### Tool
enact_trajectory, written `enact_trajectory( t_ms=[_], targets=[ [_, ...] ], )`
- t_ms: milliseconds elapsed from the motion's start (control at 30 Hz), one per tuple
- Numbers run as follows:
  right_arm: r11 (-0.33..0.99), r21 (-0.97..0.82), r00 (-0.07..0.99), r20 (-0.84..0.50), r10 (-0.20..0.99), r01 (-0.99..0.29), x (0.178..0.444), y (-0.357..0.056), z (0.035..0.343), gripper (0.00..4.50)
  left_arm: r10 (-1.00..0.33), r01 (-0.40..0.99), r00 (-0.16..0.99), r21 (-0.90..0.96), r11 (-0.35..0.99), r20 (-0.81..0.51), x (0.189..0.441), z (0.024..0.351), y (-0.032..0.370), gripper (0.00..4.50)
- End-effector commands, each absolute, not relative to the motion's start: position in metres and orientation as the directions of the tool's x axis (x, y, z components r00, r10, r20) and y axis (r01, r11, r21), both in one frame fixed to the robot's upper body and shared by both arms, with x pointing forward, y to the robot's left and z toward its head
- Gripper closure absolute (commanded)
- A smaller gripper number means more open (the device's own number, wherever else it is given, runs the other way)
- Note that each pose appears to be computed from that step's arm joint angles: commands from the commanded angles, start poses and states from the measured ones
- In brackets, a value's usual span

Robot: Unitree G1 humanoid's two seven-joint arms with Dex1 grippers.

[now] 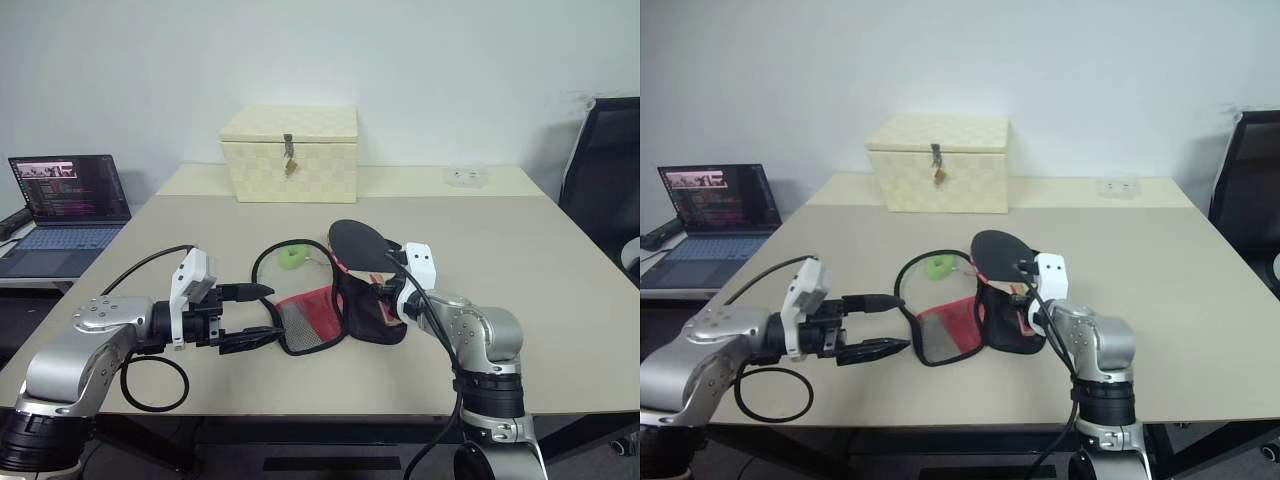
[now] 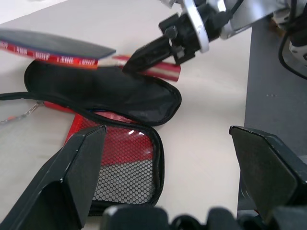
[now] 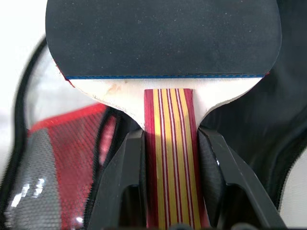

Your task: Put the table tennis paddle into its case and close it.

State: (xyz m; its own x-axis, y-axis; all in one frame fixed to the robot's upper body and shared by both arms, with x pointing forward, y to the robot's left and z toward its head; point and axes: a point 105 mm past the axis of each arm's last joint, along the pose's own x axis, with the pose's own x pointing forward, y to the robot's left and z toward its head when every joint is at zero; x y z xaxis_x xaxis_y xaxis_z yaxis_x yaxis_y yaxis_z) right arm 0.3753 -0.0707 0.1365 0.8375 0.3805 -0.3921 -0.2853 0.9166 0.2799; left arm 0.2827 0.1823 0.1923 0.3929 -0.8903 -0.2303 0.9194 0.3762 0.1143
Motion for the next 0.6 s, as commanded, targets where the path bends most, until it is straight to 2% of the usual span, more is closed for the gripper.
enact_trajectory(
  t_ms=[33,200,533,600],
  targets=[
    [0.929,0.255,0.876,-0.336,0.347,-0.27,0.382,-0.076,0.145,3.42,-0.888,0.91,0.409,0.17,0.378,-0.213,0.28,0.206,0.184,0.0],
    [0.949,0.221,0.895,-0.339,0.291,-0.224,0.388,-0.082,0.139,3.42,-0.887,0.909,0.411,0.172,0.38,-0.212,0.28,0.205,0.183,0.0],
    [0.948,0.213,0.876,-0.375,0.303,-0.237,0.384,-0.074,0.13,3.42,-0.887,0.911,0.407,0.17,0.377,-0.217,0.281,0.204,0.182,0.0],
    [0.949,0.22,0.876,-0.378,0.298,-0.228,0.383,-0.074,0.129,2.69,-0.887,0.911,0.408,0.17,0.377,-0.218,0.281,0.204,0.182,0.0]
  ],
)
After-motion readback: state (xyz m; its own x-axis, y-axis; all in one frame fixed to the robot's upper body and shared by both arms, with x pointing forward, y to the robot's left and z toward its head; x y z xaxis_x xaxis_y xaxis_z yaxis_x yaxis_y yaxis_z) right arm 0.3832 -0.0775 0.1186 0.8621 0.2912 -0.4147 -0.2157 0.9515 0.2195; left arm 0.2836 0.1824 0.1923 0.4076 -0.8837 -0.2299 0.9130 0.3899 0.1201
